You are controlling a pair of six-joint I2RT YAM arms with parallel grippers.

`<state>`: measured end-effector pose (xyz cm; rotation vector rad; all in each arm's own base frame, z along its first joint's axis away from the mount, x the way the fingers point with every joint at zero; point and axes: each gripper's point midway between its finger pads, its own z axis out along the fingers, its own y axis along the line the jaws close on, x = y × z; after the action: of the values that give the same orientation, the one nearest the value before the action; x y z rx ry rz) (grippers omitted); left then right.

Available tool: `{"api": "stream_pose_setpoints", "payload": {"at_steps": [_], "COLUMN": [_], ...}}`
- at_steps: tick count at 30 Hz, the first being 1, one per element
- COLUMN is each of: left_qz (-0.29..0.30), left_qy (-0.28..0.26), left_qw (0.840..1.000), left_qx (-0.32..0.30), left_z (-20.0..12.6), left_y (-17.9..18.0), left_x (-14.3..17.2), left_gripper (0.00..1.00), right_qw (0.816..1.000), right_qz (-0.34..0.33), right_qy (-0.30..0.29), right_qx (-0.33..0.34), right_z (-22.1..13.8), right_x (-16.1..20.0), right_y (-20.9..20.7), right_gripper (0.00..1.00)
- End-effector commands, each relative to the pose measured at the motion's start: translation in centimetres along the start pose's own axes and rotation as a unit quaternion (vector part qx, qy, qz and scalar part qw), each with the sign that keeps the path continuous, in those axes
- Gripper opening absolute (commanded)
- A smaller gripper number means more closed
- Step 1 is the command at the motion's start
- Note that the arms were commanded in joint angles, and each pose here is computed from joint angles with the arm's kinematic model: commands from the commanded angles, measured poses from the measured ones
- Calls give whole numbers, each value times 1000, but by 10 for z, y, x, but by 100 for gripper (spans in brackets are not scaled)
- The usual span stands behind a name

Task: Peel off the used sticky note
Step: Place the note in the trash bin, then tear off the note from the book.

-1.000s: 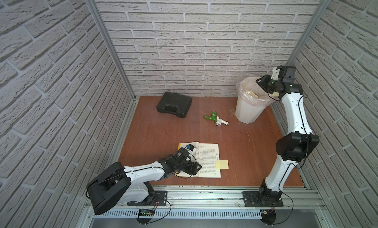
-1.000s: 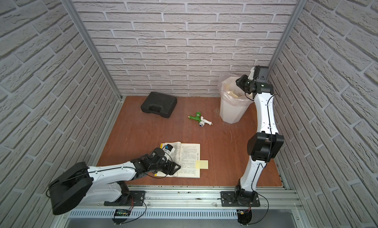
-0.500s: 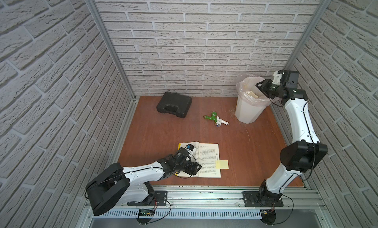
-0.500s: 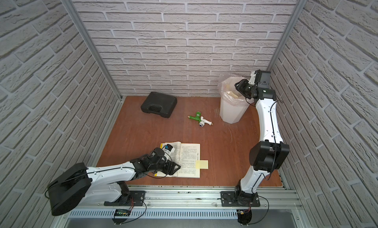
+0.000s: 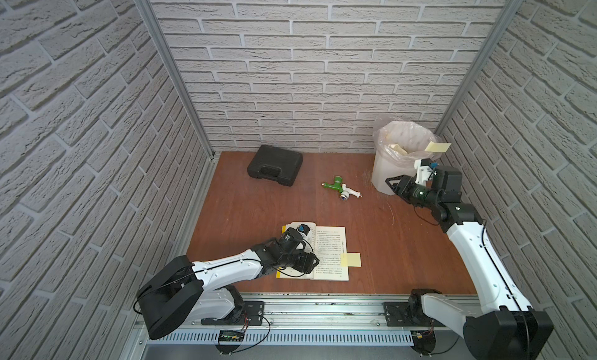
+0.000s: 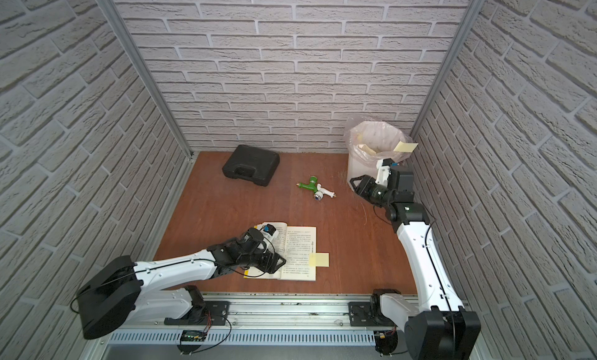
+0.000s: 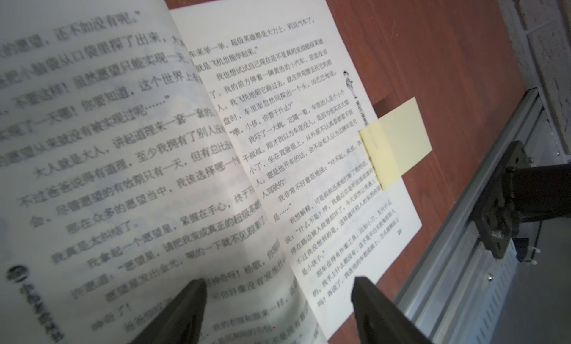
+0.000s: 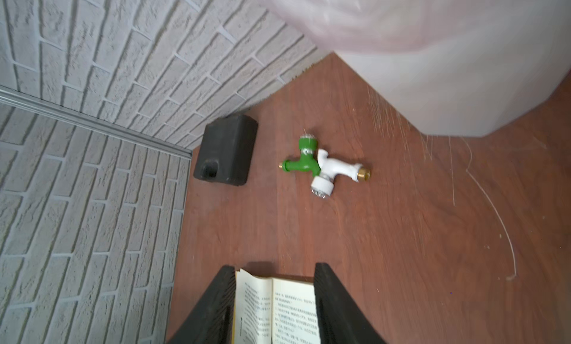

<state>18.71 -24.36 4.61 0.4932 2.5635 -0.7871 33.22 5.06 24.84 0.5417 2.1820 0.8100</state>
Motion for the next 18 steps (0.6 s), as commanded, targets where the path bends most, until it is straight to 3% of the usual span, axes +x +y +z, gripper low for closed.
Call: {"api": "stream_pose_setpoints", "payload": {"at_steps": [1, 8, 18], "left_qz": [14, 16, 17], "left_qy": [1, 7, 12], "left_qw": [1000, 1000, 1000], "left_qx": [2, 0, 2], "left_z": [0, 2, 4], "left_y": [-3, -3, -6], "left_x": [-7, -8, -10], "left_gripper": [79, 79, 78], "right_qw": [999, 991, 971], "right_qz": [-11, 19, 46], "right_qy": [30, 133, 230], "right_qx": [1, 17, 40], "right_z": [-1, 8, 21], "right_x": [36, 132, 218], "right_y": [-15, -57, -92], "right_gripper": [47, 47, 47]}}
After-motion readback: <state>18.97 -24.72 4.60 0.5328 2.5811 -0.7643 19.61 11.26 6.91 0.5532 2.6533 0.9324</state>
